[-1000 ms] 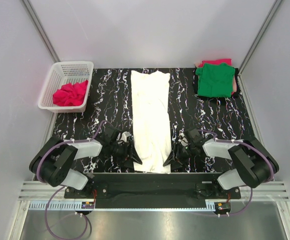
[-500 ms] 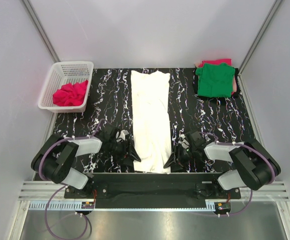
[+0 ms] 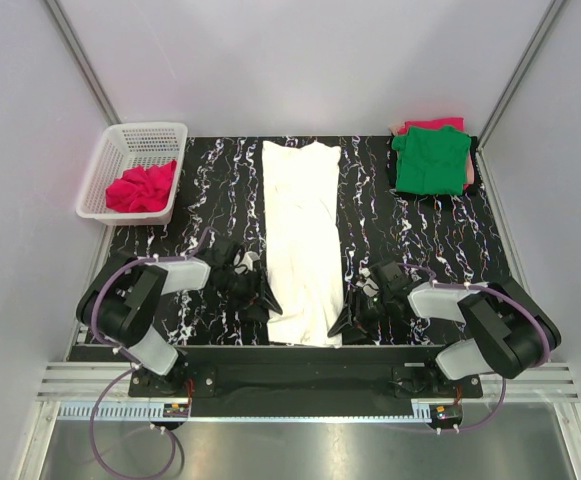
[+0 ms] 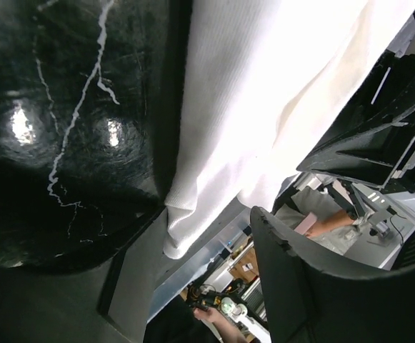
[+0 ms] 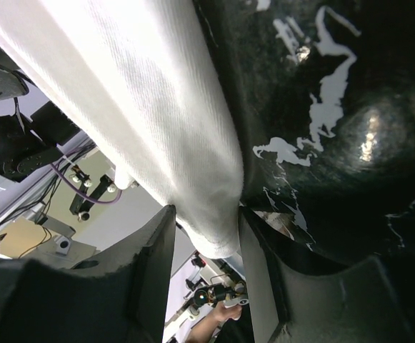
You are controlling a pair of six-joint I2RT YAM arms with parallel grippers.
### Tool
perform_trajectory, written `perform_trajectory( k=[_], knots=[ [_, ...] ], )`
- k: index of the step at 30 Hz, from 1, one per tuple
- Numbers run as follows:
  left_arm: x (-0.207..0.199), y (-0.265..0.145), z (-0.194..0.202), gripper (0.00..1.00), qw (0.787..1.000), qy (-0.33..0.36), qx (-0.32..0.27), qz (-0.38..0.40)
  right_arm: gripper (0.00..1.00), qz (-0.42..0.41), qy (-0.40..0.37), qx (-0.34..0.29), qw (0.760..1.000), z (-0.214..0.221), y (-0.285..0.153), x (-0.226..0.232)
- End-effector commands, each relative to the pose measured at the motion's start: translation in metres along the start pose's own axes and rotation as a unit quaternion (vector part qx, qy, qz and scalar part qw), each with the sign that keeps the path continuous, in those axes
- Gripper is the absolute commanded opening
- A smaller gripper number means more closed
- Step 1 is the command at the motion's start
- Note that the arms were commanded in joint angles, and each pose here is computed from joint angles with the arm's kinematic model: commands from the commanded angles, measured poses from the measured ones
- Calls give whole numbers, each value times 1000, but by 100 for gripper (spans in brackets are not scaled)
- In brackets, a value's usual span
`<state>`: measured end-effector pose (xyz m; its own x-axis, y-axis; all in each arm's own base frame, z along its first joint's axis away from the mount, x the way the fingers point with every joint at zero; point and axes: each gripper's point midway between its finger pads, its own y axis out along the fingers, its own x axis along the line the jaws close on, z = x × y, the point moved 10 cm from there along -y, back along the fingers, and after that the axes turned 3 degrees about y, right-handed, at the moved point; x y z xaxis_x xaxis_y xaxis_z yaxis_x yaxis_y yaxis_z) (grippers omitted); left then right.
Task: Fold and stack the t-shirts
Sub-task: Fold the tshirt
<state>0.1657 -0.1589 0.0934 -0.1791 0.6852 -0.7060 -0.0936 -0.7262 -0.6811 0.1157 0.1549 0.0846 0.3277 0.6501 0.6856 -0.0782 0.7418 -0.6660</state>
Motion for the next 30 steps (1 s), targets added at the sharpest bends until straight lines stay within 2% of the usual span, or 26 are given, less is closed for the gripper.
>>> perform_trajectory(
  k=[1, 10, 17, 21, 22, 25, 30],
  knots=[
    [49, 14, 9, 58, 991, 4, -43, -128, 49, 137, 43, -47, 989, 2, 7, -40],
    [50, 16, 38, 58, 993, 10, -13, -114, 48, 138, 42, -49, 988, -8, 11, -33],
    [39, 24, 30, 55, 994, 28, -20, -105, 48, 128, 45, -52, 989, -8, 10, -28],
    [37, 34, 25, 44, 994, 29, -6, -103, 48, 132, 49, -48, 989, -6, 10, -32],
    [36, 38, 25, 35, 994, 30, 1, -104, 48, 133, 49, -48, 989, -5, 10, -33],
    [35, 41, 30, 22, 994, 32, 8, -107, 48, 133, 49, -46, 989, -4, 10, -34],
    [35, 39, 35, 11, 994, 28, 9, -104, 48, 134, 50, -47, 989, -4, 10, -34]
  ],
)
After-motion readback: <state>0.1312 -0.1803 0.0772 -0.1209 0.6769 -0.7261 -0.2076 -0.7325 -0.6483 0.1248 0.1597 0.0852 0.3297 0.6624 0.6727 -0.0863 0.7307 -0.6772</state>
